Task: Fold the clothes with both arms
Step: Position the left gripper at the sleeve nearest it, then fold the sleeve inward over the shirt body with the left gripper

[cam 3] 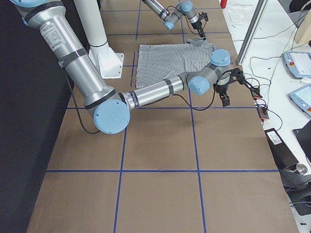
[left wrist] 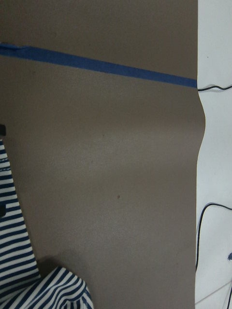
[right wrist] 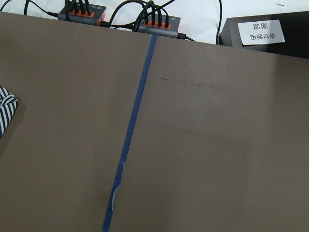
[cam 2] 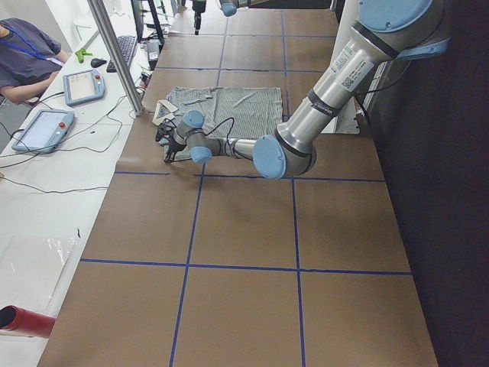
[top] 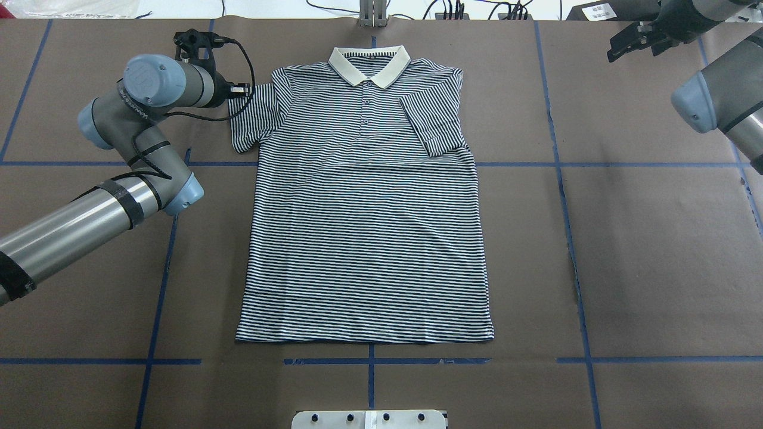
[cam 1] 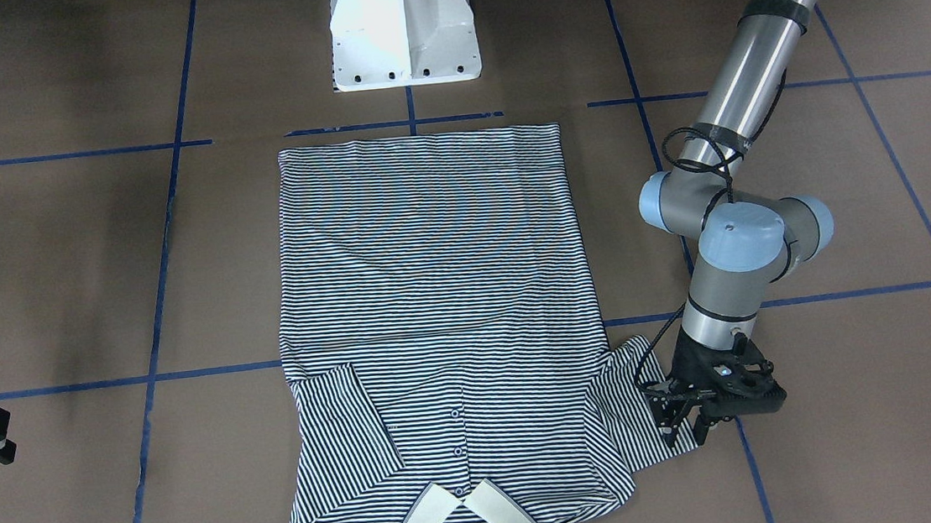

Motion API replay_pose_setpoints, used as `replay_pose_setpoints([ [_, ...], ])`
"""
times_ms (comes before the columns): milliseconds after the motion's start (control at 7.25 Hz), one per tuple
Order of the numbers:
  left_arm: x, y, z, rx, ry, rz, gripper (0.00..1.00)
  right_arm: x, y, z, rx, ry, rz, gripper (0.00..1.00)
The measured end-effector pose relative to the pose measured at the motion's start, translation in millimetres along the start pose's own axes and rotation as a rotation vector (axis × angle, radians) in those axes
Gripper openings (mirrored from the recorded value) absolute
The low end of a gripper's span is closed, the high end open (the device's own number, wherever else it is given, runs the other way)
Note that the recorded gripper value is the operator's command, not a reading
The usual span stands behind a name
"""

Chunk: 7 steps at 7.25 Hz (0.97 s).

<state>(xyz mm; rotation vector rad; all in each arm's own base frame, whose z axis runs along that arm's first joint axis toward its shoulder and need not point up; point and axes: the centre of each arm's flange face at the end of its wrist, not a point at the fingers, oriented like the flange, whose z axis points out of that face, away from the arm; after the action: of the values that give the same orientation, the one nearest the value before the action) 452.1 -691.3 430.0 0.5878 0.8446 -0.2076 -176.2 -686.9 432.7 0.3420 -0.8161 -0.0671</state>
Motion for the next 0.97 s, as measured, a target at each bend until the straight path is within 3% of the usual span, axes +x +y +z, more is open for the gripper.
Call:
replay_pose_setpoints([
  [551, 12, -5, -9, 0.013, 0.028, 0.002, 0.00, 1, 0, 1, -0.002, 0.001, 0.001, 1.00],
  [965, 96, -27, -42, -0.031, 0.000, -0.100, 0.00, 1, 0, 1, -0.001, 0.001, 0.001, 1.00],
])
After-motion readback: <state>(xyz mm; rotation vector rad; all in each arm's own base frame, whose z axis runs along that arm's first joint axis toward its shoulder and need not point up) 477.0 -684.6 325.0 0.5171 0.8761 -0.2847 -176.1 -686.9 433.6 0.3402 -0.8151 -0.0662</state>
